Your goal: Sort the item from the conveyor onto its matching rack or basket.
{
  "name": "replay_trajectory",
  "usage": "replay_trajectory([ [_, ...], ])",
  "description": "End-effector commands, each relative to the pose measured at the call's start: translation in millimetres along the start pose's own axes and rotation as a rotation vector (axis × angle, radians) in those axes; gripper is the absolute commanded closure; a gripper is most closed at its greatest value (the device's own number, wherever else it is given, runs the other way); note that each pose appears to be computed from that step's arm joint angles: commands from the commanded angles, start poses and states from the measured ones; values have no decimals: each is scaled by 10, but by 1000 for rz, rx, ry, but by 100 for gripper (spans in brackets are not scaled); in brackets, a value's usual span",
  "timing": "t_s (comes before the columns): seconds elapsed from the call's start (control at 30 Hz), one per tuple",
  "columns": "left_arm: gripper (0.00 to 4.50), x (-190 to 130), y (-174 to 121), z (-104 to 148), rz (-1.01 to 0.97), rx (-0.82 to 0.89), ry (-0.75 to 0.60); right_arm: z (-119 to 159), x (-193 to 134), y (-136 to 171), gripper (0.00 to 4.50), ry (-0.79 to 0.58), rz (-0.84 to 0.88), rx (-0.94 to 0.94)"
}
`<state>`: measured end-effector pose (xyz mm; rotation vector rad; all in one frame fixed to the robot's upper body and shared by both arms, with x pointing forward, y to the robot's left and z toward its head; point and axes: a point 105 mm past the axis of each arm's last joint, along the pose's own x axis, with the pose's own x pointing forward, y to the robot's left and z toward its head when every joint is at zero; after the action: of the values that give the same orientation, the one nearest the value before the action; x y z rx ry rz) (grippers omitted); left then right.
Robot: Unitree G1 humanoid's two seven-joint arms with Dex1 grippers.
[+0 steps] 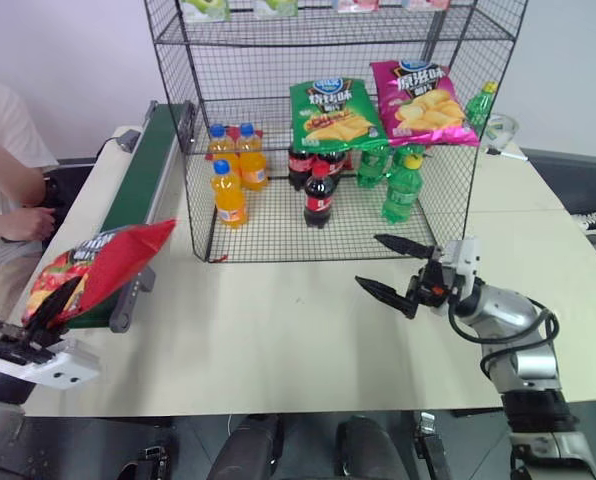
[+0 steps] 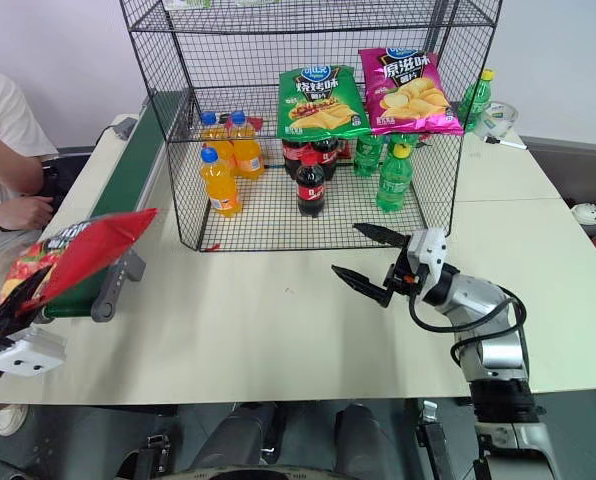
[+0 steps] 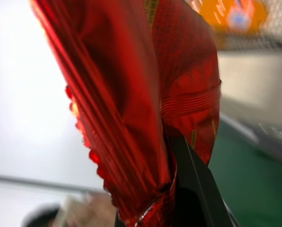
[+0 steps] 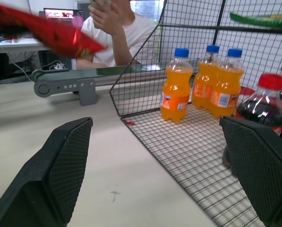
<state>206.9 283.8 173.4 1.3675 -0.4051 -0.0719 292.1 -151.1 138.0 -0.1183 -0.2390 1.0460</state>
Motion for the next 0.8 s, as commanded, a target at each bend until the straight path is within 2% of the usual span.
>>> replay_trajectory([
  [0.03, 447, 210, 208, 220, 64, 20, -76, 223, -4, -20, 0, -70, -28, -82],
  [0.27, 447, 798, 315, 617, 150, 37, -231, 350, 8, -80, 0, -142, -183, -181],
  [0.47, 447, 1271, 355, 719, 218, 42, -264, 375, 40, -62, 0, -168, -260, -187],
  [0.63, 447, 1640, 491, 718, 318, 43, -242, 413, 23, -74, 0, -173, -285, -206],
  [0.8, 447, 1924, 411, 756, 344, 66, -245, 476, 98, -66, 0, -197, -271, -208],
])
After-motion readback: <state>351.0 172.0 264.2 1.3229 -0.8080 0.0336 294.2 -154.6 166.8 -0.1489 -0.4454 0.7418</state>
